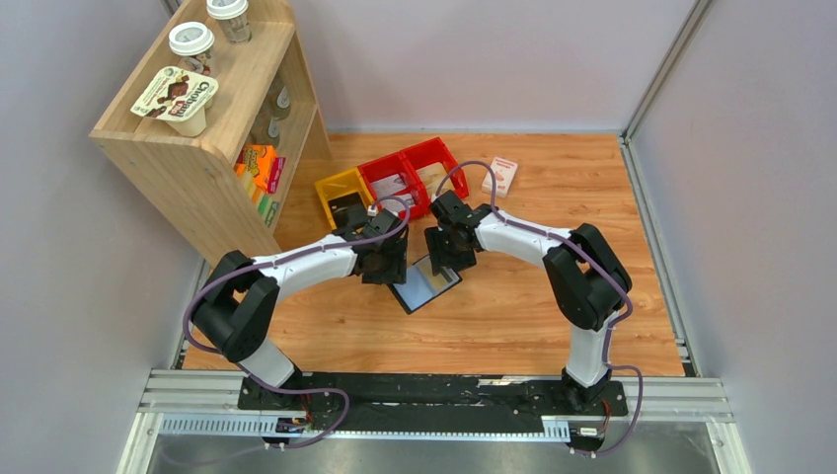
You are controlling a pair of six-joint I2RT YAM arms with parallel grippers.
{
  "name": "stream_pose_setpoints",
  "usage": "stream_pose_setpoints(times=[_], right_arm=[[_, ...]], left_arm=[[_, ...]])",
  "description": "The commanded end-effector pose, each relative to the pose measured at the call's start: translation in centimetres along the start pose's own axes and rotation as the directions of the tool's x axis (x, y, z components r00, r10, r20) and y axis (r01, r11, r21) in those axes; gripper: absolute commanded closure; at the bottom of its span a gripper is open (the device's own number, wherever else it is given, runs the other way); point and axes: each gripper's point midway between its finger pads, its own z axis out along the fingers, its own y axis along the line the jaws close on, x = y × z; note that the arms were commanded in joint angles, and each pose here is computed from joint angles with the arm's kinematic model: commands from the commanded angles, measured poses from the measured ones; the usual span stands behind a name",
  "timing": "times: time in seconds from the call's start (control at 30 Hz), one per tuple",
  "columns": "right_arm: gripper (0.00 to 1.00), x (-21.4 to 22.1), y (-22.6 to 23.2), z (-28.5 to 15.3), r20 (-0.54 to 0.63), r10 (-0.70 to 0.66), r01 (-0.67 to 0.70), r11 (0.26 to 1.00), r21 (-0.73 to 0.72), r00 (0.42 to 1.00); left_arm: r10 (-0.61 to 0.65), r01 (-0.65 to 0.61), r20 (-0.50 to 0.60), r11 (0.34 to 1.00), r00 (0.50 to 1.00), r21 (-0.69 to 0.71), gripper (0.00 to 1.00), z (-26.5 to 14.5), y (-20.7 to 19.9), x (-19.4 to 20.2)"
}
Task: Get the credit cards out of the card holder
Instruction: Remove the credit card from the card holder.
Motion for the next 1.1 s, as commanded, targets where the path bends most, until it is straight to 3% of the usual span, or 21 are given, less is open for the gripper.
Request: stream_pose_setpoints(times=[0.0,0.87,1.07], right_arm=[[0.42,-1.5,0.4,-1.0,0.058,-0.044,0.044,0.999,-0.002,0.997],[0.51,0.7,3.0,0.1,0.004,-0.063,0.063,0.992,-0.106,0.998],[0.55,1.4,4.5,-0.5,-0.010,-0.071,0.068,0.980,-0.189,0.997]], left_arm=[[-0.014,0.012,0.068,1.000,0.998,0.022,0.38,-0.9,-1.1,-1.8],[0.011,-0.011,0.041,1.000,0.999,-0.014,0.46,1.5,-0.7,0.0],[-0.003,0.004,0.028,0.999,1.000,-0.032,0.50,2.2,-0.3,0.8]])
